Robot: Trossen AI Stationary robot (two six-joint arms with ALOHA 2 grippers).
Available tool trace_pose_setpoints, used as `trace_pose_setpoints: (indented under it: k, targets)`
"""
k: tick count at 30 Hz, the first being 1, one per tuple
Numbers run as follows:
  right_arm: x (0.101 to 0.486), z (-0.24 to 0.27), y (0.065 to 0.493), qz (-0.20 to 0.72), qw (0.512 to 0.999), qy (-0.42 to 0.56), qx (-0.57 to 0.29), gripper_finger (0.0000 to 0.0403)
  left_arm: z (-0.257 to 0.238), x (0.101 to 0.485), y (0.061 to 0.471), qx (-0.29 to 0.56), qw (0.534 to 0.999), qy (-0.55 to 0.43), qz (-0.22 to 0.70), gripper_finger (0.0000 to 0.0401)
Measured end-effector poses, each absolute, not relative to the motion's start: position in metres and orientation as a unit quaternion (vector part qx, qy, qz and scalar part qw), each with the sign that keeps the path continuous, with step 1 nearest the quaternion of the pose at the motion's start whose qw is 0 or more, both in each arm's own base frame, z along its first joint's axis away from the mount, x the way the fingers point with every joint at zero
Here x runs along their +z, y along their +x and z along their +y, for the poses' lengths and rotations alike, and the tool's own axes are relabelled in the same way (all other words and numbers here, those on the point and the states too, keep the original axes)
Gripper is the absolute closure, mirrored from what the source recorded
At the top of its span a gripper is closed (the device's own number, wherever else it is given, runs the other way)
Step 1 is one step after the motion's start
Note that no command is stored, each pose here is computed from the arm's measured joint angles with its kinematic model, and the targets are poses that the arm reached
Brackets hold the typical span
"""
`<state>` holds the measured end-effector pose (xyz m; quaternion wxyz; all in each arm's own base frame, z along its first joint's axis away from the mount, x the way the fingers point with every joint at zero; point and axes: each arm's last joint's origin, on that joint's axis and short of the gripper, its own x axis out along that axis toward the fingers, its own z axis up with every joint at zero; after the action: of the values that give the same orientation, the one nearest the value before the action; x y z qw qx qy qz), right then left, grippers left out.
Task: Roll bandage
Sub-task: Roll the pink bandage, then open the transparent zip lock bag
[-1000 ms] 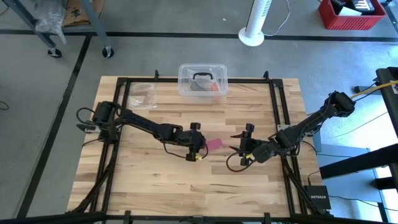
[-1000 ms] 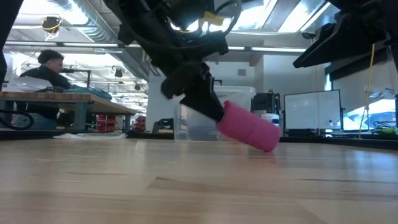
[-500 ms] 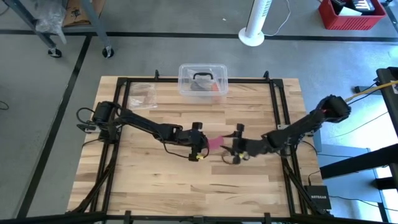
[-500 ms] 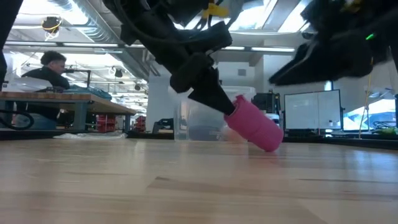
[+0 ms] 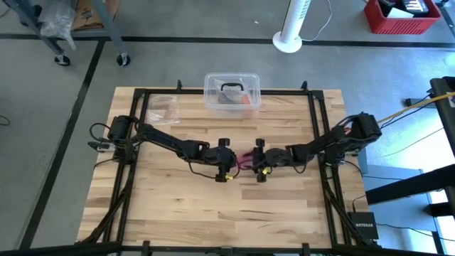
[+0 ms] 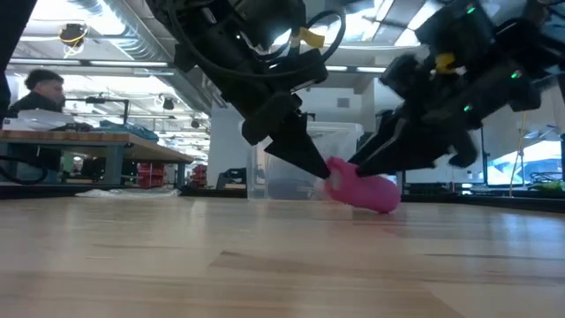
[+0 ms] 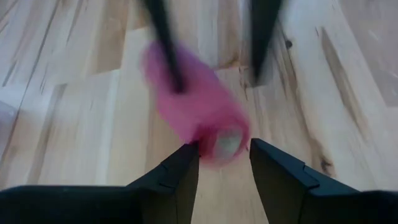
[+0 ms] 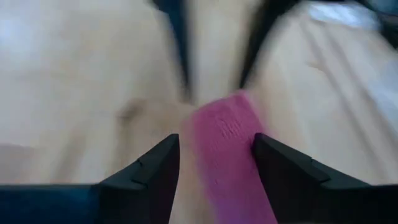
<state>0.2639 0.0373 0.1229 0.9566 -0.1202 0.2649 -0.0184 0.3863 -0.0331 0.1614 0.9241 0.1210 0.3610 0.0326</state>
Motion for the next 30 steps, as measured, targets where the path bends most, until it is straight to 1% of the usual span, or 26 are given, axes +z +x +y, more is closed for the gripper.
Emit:
trace_pose_setpoints:
  k: [6,9,11,13,15,17,21,25,28,30]
  targets:
    - [0.122,0.036,0.264,0.267,0.955,-0.125,-0.026,0.0194,-0.034,0.161,0.386,0.035,0.924,0.111,0.363,0.0265]
    - [0.12,0.035,0.262,0.281,0.951,-0.129,-0.027,0.0194,-0.034,0.16,0.382,0.034,0.916,0.113,0.384,0.0265]
    - [0.118,0.035,0.261,0.296,0.946,-0.133,-0.026,0.0194,-0.033,0.162,0.378,0.049,0.907,0.114,0.403,0.0265]
    - [0.116,0.035,0.26,0.306,0.942,-0.135,-0.025,0.0194,-0.031,0.173,0.375,0.075,0.898,0.12,0.417,0.0265]
    - [0.115,0.035,0.259,0.312,0.94,-0.136,-0.023,0.0194,-0.03,0.193,0.369,0.107,0.892,0.122,0.421,0.0265]
    - [0.115,0.035,0.259,0.312,0.94,-0.135,-0.024,0.0194,-0.029,0.212,0.357,0.159,0.879,0.128,0.43,0.0265]
    - [0.115,0.035,0.259,0.313,0.942,-0.114,-0.031,0.0194,-0.014,0.23,0.319,0.28,0.819,0.128,0.485,0.0265]
    - [0.114,0.036,0.258,0.315,0.947,-0.065,-0.025,0.0194,0.023,0.226,0.283,0.41,0.741,0.114,0.52,0.0265]
    - [0.114,0.036,0.258,0.316,0.947,-0.05,-0.024,0.0194,0.06,0.21,0.264,0.447,0.698,0.072,0.554,0.0265]
    - [0.114,0.037,0.258,0.316,0.947,-0.047,-0.023,0.0194,0.084,0.196,0.252,0.432,0.679,0.039,0.593,0.0265]
